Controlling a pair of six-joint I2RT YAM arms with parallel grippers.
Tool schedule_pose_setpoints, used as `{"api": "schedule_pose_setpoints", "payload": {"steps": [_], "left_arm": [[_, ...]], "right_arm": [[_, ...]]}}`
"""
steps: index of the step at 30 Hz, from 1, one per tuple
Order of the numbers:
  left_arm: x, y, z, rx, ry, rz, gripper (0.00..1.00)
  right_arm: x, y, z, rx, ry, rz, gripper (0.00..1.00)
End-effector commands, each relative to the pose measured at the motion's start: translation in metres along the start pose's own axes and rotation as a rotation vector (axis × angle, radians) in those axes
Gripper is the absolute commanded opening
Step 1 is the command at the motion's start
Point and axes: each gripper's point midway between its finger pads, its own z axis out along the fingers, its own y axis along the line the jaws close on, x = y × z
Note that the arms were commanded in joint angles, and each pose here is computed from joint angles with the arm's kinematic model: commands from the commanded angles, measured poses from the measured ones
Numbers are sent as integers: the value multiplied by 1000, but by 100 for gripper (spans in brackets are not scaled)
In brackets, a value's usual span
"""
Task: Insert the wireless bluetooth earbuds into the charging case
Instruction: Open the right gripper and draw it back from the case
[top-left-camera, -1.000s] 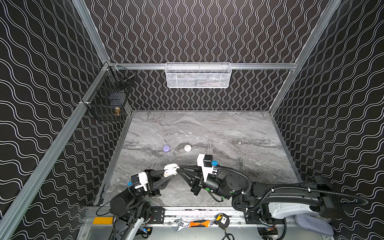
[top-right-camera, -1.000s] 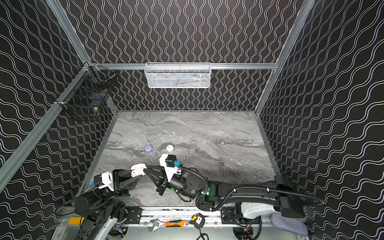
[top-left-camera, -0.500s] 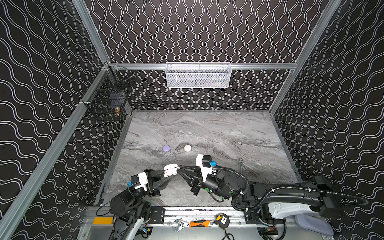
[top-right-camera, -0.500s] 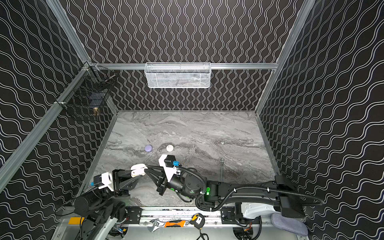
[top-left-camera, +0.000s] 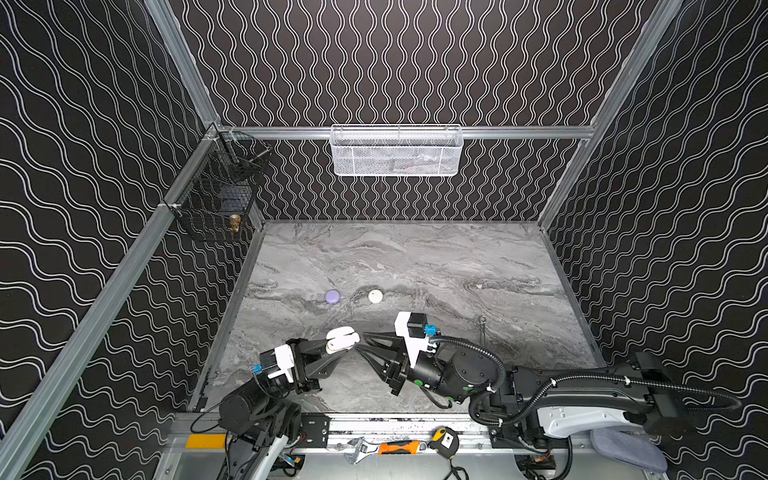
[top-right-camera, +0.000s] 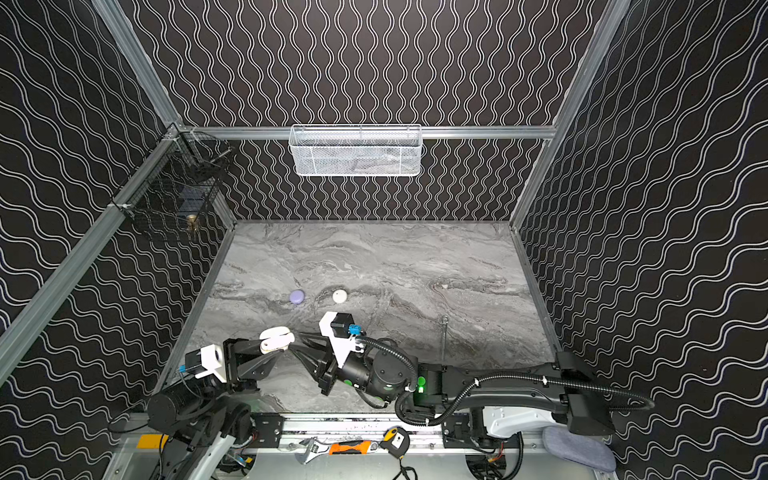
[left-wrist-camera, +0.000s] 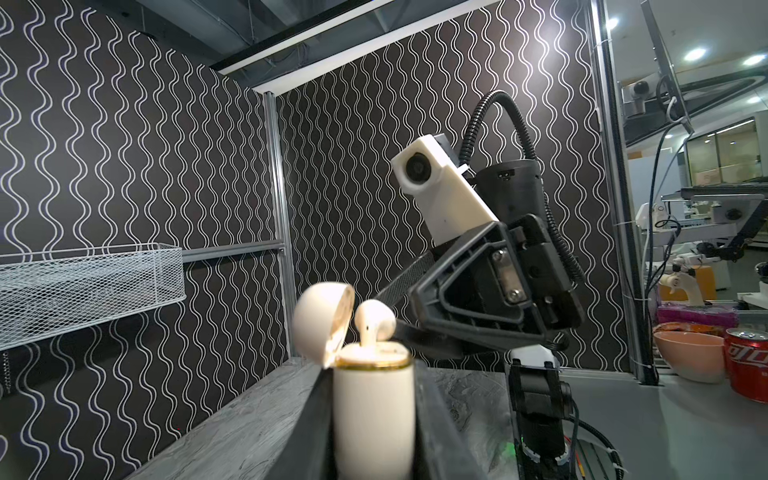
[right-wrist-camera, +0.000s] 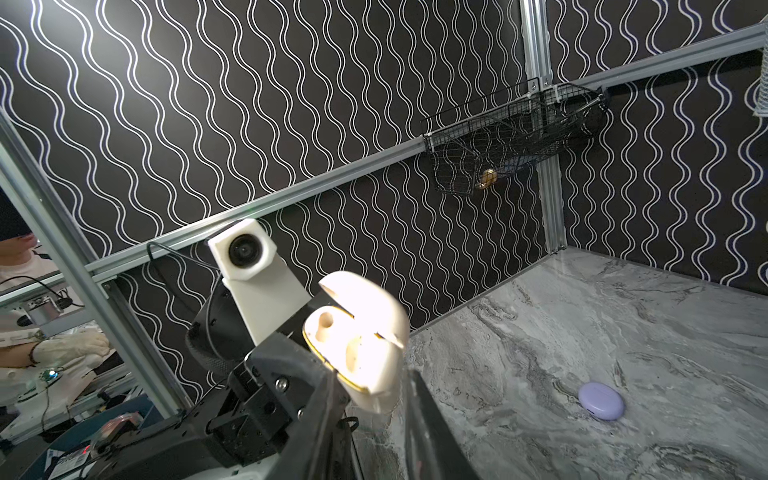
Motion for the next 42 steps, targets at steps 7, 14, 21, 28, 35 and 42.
{"api": "schedule_pose_setpoints", "payload": {"steps": [7,14,21,28,35,42], "left_arm": [[-2,1,0,-10,-6,33,0],[-4,-1,0,1,-11,34,0],[-3,-1,0,2,-11,30,0],[-3,-1,0,1,-11,31,0],[2,4,-1,-20,2,26,0],[7,12,-1,-63,20,22,0]], "right_arm": [[-9,-13,-14,71,-25,-11,31],[-1,-34,-9,197,-2,-28,13],[0,-19,4,139,19,-41,9],[-1,-3,14,67,27,-41,7],[-2,10,20,18,30,-29,6],[0,11,19,33,40,-38,8]]}}
